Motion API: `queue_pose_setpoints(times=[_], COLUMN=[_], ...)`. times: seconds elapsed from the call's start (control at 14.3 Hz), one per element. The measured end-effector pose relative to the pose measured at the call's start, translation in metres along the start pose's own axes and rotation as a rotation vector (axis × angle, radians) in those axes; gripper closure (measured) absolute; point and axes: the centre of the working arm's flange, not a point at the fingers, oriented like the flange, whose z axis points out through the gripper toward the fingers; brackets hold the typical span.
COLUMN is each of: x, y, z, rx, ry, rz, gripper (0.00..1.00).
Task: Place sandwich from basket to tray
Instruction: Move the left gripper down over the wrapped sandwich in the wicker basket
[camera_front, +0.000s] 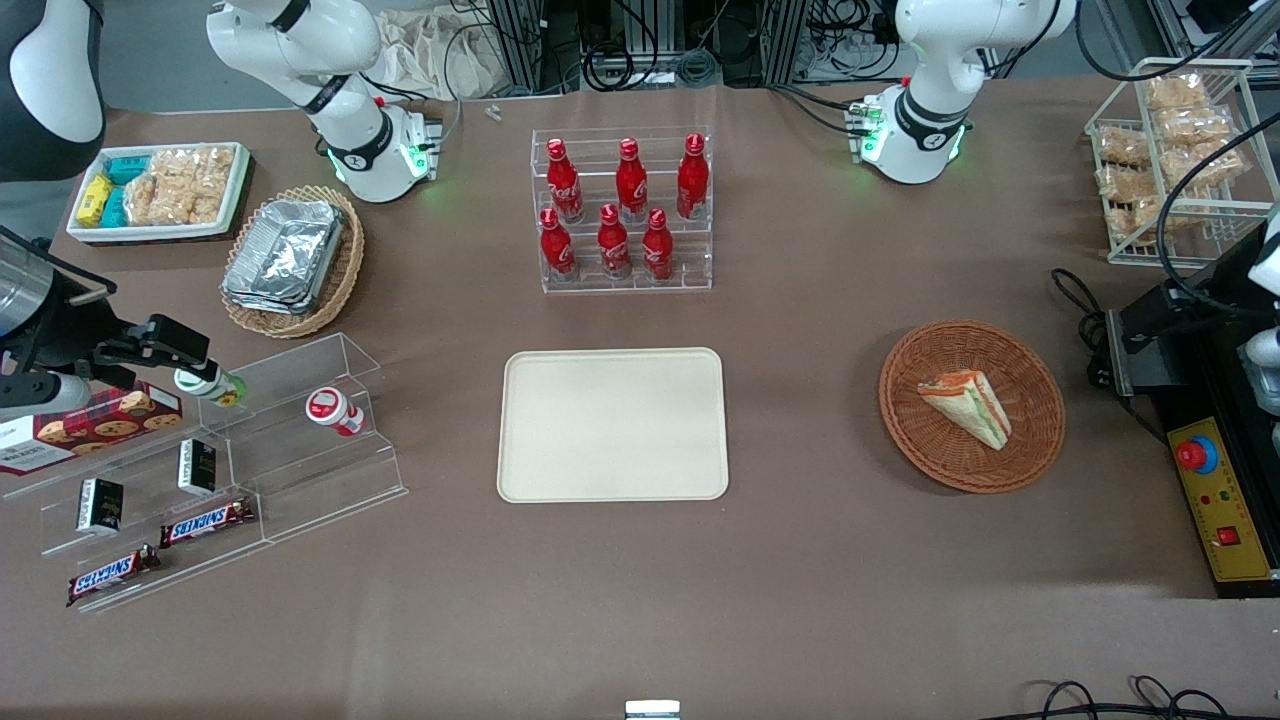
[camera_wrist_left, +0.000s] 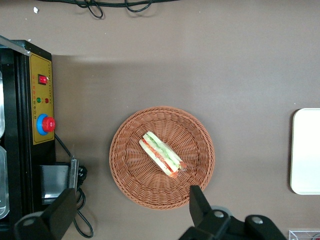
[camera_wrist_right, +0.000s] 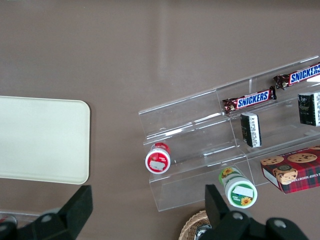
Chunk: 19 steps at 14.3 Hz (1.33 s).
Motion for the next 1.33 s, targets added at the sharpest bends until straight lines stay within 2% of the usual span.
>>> queue_pose_setpoints(times=[0.21, 0.35, 0.49, 0.7, 0.84, 1.12, 1.33], x=[0.001, -0.001, -0.003, -0.012, -0.018, -0.033, -0.046], y=[0.0, 0.0, 0.0, 0.0, 0.0, 0.004, 0.006], z=[0.002, 0.006, 0.022, 0.067, 0.093, 0.146, 0.186], rx=[0.001, 0.001, 0.001, 0.004, 0.008, 0.024, 0.038], ry=[-0.004, -0.025, -0.071, -0.16, -0.189, -0.21, -0.204], rz=[0.001, 0.003, 0.003, -0.044, -0.09, -0.229, -0.37], gripper=[0.0, 0.0, 0.0, 0.0, 0.0, 0.0, 0.0])
